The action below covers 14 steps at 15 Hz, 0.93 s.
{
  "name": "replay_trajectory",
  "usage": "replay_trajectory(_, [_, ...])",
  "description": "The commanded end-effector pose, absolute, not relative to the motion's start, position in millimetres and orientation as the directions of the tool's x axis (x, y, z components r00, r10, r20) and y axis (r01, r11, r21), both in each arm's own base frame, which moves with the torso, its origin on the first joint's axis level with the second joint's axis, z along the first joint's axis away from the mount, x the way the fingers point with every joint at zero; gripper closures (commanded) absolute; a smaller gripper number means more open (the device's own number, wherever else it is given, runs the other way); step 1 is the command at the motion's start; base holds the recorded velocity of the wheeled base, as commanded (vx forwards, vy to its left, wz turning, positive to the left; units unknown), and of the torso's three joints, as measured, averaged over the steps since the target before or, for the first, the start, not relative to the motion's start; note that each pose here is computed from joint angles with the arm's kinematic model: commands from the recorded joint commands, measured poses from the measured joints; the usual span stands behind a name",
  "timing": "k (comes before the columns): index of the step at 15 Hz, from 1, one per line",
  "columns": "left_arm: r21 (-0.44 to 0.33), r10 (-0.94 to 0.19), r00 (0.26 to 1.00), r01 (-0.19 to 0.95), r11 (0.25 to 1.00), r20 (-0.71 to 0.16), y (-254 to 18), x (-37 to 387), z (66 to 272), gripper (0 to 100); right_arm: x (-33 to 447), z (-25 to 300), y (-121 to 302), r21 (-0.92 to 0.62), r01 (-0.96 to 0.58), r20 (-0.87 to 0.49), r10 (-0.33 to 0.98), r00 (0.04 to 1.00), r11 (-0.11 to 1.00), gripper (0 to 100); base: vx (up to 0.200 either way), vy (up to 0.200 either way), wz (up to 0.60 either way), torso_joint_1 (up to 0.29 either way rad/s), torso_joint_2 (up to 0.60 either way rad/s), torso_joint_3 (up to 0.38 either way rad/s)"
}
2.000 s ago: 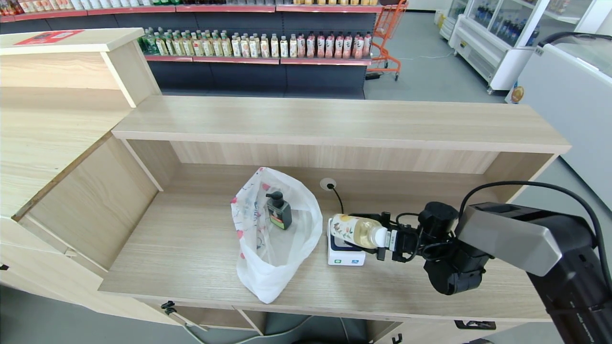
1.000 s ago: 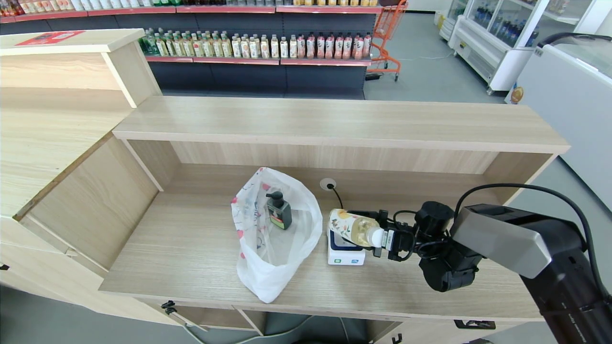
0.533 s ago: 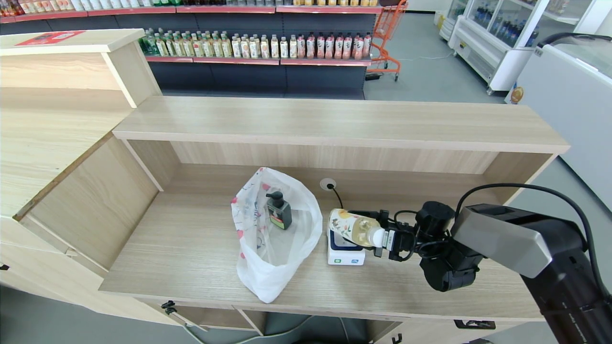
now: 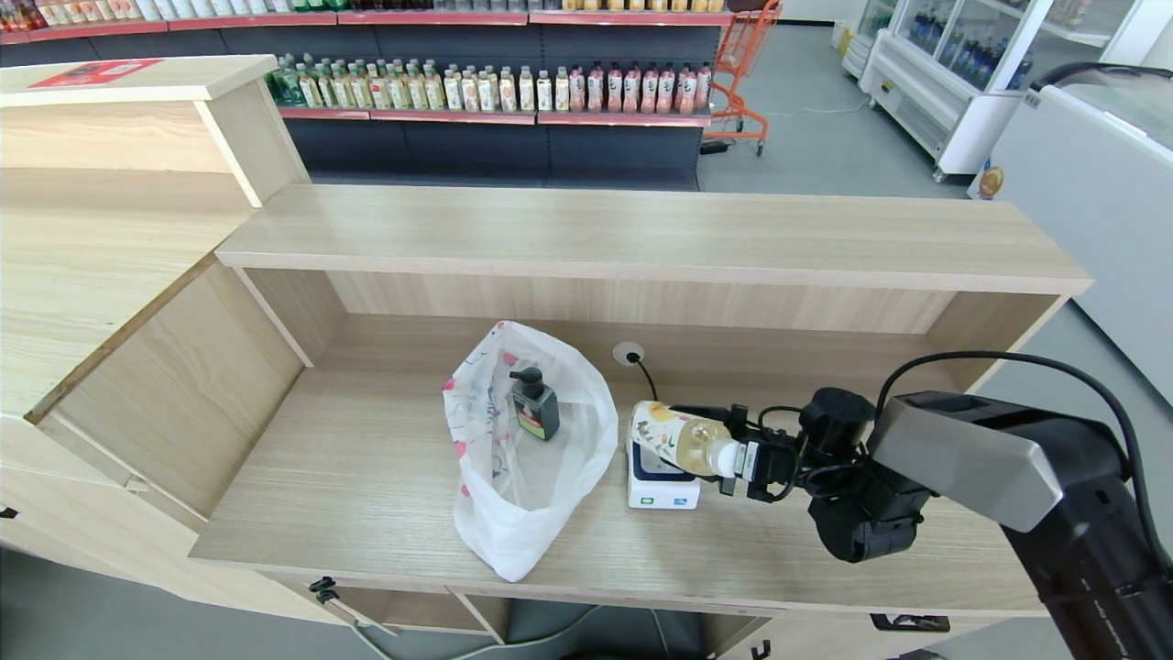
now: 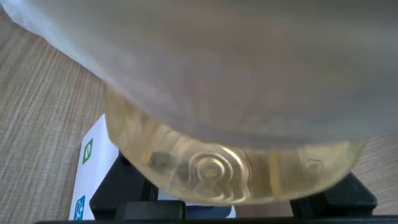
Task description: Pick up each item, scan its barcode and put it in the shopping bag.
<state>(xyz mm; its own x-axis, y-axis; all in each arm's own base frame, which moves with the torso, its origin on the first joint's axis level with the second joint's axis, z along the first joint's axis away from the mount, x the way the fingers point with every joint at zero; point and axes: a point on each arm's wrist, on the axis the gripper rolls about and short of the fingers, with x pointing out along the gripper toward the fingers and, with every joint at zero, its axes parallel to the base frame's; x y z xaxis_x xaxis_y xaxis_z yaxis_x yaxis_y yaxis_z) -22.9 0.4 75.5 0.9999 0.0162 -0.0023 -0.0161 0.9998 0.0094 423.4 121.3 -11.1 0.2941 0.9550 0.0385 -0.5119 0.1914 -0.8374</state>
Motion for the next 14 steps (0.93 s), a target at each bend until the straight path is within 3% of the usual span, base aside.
replay_trajectory(1, [0.009, 0.017, 1.0, -0.017, 1.0, -0.002, 0, -23, 76, 0, 417, 23, 106, -0.82, -0.524, 0.063, 0.946, 0.317, 0.23, 100, 0.0, 0.0, 0.0, 0.0, 0.0, 0.0])
replay_trajectory(2, [0.009, 0.017, 1.0, -0.017, 1.0, -0.002, 0, -23, 76, 0, 415, 32, 102, -0.811, -0.532, 0.068, 0.943, 0.325, 0.242, 100, 0.0, 0.0, 0.0, 0.0, 0.0, 0.0])
replay_trajectory(4, [0.009, 0.017, 1.0, -0.017, 1.0, -0.002, 0, -23, 76, 0, 391, 94, 88, -0.753, -0.582, 0.117, 0.932, 0.342, 0.308, 100, 0.0, 0.0, 0.0, 0.0, 0.0, 0.0])
replay_trajectory(5, [0.009, 0.017, 1.0, -0.017, 1.0, -0.002, 0, -23, 76, 0, 391, 94, 88, -0.753, -0.582, 0.117, 0.932, 0.342, 0.308, 100, 0.0, 0.0, 0.0, 0.0, 0.0, 0.0])
replay_trajectory(6, [0.009, 0.017, 1.0, -0.017, 1.0, -0.002, 0, -23, 76, 0, 365, 130, 81, -0.681, -0.632, 0.15, 0.914, 0.376, 0.371, 100, 0.0, 0.0, 0.0, 0.0, 0.0, 0.0])
replay_trajectory(7, [0.009, 0.017, 1.0, -0.017, 1.0, -0.003, 0, -23, 75, 0, 329, 155, 75, -0.528, -0.684, 0.18, 0.853, 0.489, 0.504, 100, 0.0, 0.0, 0.0, 0.0, 0.0, 0.0])
replay_trajectory(10, [0.009, 0.017, 1.0, -0.017, 1.0, -0.003, 0, -23, 75, 0, 271, 181, 82, -0.098, -0.666, 0.103, 0.673, 0.732, 0.739, 100, 0.0, 0.0, 0.0, 0.0, 0.0, 0.0])
replay_trajectory(12, [0.009, 0.017, 1.0, -0.017, 1.0, -0.003, 0, -23, 75, 0, 247, 186, 84, 0.128, -0.619, 0.006, 0.624, 0.782, 0.775, 100, 0.0, 0.0, 0.0, 0.0, 0.0, 0.0])
replay_trajectory(14, [0.009, 0.017, 1.0, -0.017, 1.0, -0.002, 0, -23, 76, 0, 236, 185, 82, 0.22, -0.592, -0.052, 0.615, 0.787, 0.776, 100, 0.0, 0.0, 0.0, 0.0, 0.0, 0.0])
